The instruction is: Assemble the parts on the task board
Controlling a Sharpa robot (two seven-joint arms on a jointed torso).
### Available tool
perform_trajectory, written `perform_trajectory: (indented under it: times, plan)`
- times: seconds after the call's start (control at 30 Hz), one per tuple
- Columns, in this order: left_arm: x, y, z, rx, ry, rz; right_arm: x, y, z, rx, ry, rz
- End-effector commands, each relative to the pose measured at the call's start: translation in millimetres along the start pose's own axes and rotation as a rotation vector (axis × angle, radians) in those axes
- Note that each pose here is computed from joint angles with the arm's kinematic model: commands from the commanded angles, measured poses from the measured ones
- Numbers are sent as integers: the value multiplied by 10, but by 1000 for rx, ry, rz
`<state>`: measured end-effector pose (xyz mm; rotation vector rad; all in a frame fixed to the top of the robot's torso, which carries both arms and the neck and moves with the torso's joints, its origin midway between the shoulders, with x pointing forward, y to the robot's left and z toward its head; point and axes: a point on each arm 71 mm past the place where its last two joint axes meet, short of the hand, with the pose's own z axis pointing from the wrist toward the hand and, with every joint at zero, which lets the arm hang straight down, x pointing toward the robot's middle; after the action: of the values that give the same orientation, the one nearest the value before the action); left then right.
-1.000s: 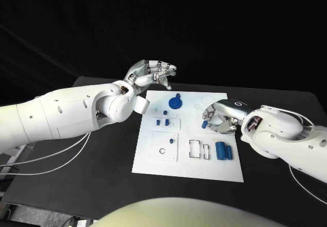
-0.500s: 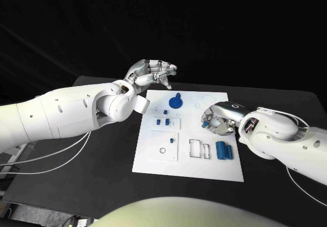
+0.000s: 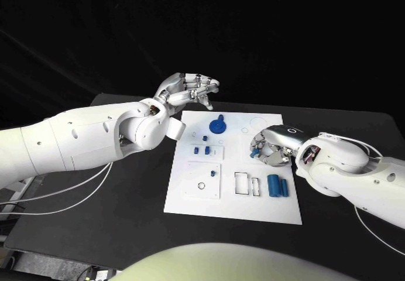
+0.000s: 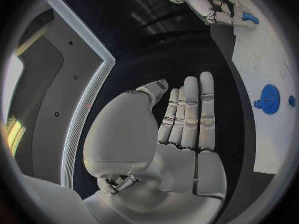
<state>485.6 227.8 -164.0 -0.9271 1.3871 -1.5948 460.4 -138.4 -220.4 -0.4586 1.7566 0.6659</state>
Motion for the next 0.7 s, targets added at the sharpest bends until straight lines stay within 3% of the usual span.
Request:
perform_trajectory:
  times: [0.03, 0.3, 0.7]
  plan:
    - [19, -9, 3, 7, 16, -11, -19, 10, 0, -5, -35, 1]
    - [20, -9, 5, 8, 16, -11, -68, 6, -17, 0, -103, 27]
    - [9, -6, 8, 7, 12, -9, -213, 67, -152, -13, -145, 75]
